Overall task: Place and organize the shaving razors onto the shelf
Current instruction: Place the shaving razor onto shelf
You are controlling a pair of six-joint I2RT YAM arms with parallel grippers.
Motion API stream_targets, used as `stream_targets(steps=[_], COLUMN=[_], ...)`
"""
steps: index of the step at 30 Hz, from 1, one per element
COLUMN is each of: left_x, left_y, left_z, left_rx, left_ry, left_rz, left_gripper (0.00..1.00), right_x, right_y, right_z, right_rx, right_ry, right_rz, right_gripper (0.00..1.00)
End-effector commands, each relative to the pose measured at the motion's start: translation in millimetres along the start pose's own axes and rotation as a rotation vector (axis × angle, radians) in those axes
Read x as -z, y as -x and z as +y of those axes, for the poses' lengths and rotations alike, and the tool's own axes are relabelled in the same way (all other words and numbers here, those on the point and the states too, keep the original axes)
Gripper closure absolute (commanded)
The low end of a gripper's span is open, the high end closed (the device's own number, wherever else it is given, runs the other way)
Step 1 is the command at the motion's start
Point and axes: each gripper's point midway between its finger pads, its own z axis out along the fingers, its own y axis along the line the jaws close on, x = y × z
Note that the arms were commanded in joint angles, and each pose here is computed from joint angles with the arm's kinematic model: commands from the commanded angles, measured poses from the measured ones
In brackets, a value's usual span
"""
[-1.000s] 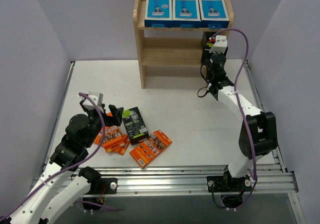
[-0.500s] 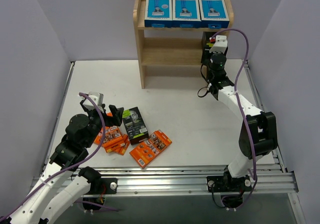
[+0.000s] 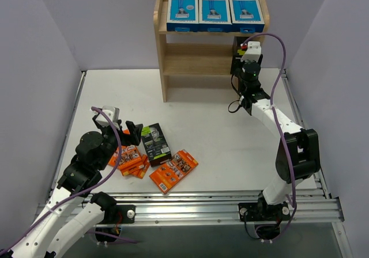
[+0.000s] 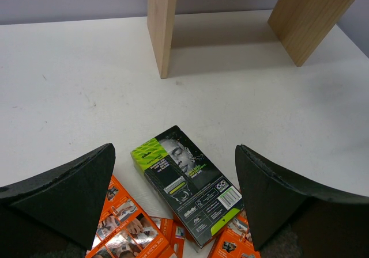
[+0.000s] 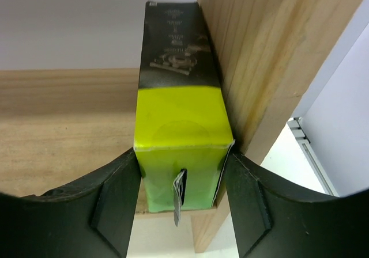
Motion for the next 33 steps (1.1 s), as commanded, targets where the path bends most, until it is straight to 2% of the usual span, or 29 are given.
stream_targets(steps=[1, 17, 26, 33], left_x=[2, 3, 2, 1], left_y=[15, 14, 12, 10], left_z=[-6, -6, -6, -5], left_rx=[-0.001, -0.001, -0.003, -0.004], left_ry=[-0.029, -0.031, -0.027, -0.024], left_rz=[-0.047, -0.042, -0.03, -0.02], left_gripper=[0.06, 0.06, 0.06, 0.06], right_x=[3, 15, 29, 41], right_y=[1, 24, 36, 41], right_z=[-47, -56, -67, -75], right_rx=[0.036, 0.015, 0.009, -0.006], right_ry=[-0.148, -0.174, -0.195, -0.198], right_rz=[0.043, 0.01, 0.001, -0.007], right_gripper=[0.46, 0.43, 0.34, 0.33])
